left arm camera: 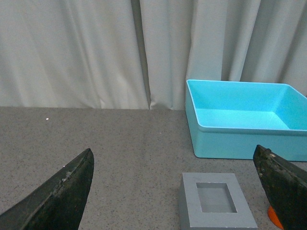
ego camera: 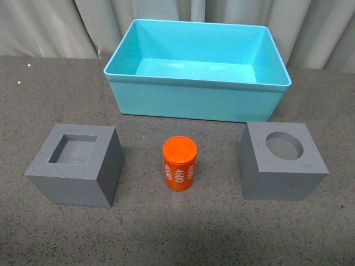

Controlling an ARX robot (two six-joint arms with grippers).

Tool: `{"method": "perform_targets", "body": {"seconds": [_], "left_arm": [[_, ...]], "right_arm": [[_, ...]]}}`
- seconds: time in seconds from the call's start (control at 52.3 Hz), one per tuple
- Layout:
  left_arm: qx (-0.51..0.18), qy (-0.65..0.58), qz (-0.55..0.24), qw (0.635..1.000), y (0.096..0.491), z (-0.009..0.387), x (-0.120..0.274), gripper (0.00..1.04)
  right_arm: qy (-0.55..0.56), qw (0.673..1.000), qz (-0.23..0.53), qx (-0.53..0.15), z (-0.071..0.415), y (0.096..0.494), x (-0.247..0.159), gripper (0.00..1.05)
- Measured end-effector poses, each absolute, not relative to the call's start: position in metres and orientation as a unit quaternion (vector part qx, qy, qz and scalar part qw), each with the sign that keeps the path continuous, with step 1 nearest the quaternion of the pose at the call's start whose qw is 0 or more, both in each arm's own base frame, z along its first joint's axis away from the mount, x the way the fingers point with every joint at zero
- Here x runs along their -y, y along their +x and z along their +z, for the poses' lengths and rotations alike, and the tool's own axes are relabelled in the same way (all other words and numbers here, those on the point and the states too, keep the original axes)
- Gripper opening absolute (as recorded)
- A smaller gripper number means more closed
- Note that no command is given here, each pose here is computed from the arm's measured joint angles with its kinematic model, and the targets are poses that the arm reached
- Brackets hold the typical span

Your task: Place gray and orange parts in blue box

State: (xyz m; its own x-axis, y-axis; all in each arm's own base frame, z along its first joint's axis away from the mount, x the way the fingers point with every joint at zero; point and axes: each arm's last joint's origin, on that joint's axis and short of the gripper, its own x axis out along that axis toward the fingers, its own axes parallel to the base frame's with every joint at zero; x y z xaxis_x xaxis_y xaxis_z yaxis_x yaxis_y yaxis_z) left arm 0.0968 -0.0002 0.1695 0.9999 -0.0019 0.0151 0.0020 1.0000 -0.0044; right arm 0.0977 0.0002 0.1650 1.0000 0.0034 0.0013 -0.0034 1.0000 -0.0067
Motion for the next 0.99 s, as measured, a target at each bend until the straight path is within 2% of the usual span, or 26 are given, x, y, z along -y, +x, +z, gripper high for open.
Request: {"method": "perform_targets", "body": {"seconds": [0.994], "left_arm": [[0.008, -0.002, -0.001, 1.0, 0.0968, 0.1695, 0.0002, 0.98]], "right_arm": [[-0.003, 1.0, 0.002, 0.001, 0.165, 0.0977, -0.0002, 0.95]]}}
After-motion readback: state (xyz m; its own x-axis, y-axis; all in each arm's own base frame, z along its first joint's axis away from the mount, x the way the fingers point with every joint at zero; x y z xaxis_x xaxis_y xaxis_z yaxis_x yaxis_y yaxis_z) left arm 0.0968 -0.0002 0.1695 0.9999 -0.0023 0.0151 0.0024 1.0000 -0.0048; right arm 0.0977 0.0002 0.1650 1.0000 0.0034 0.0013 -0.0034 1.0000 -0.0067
